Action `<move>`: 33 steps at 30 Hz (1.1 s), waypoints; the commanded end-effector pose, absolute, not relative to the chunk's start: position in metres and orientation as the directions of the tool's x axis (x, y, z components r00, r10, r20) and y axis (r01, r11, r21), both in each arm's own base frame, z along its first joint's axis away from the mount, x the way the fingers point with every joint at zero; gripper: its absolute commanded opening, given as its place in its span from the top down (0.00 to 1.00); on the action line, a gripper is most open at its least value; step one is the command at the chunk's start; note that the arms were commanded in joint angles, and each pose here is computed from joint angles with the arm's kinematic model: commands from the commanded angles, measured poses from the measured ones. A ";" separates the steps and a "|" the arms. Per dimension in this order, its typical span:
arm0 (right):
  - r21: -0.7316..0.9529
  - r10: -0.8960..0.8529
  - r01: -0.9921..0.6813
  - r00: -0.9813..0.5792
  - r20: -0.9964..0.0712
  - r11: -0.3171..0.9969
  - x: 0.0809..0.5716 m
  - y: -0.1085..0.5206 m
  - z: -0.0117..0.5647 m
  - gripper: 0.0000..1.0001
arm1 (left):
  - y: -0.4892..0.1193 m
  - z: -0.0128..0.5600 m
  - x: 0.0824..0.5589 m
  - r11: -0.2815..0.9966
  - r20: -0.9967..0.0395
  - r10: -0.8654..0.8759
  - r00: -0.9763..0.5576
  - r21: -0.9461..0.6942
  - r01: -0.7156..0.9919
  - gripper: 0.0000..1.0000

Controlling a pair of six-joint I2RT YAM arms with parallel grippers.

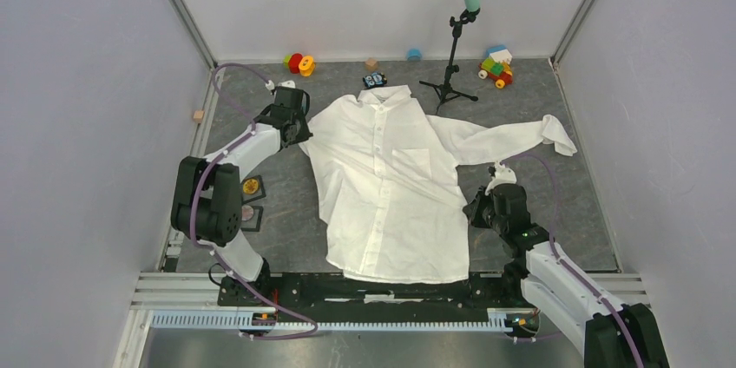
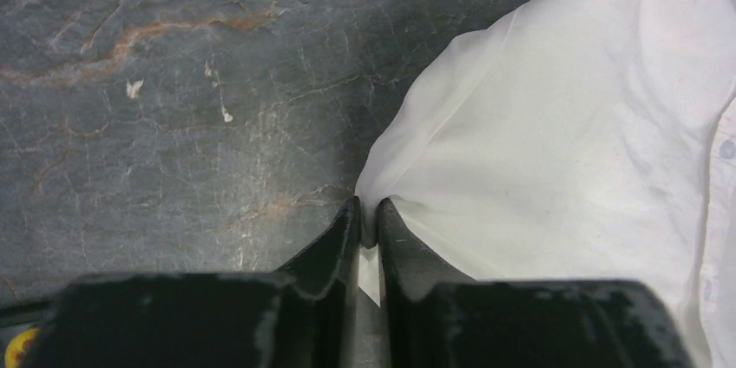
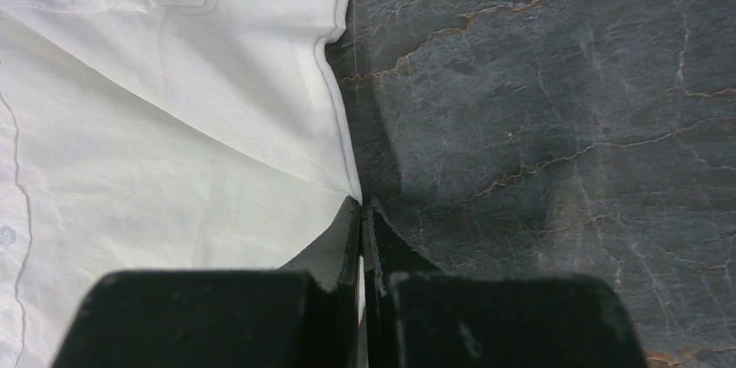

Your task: Pin the brooch onto the clothing

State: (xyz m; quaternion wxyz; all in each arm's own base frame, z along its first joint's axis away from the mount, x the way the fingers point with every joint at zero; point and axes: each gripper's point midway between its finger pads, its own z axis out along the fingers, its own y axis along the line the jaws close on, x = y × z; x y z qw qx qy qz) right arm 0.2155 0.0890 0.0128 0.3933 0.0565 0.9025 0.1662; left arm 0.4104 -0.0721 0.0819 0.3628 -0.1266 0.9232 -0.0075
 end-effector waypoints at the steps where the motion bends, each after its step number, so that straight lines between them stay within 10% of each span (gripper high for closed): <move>1: 0.247 0.174 0.009 -0.735 -0.655 0.969 0.200 0.071 -0.003 0.92 | -0.072 0.091 0.429 0.981 -0.685 -0.182 -0.705 -0.076 -0.179 0.75; 6: 0.262 0.160 -0.047 -0.684 -0.712 0.964 0.209 0.076 0.020 0.50 | -0.091 0.102 0.411 0.970 -0.685 -0.237 -0.689 -0.206 -0.129 0.39; 10: 0.298 0.120 -0.128 -0.714 -0.689 0.946 0.200 0.090 0.026 0.37 | -0.119 0.109 0.374 0.917 -0.645 -0.327 -0.691 -0.392 -0.069 0.19; 23: 0.493 0.067 -0.208 -0.873 -0.483 0.845 0.137 0.124 0.034 0.30 | -0.137 0.079 0.216 0.917 -0.542 -0.297 -0.786 -0.391 -0.078 0.09; 33: 0.444 0.045 -0.187 -0.886 -0.461 0.876 0.129 0.113 0.026 0.38 | -0.143 0.067 0.192 0.929 -0.509 -0.262 -0.820 -0.363 -0.072 0.11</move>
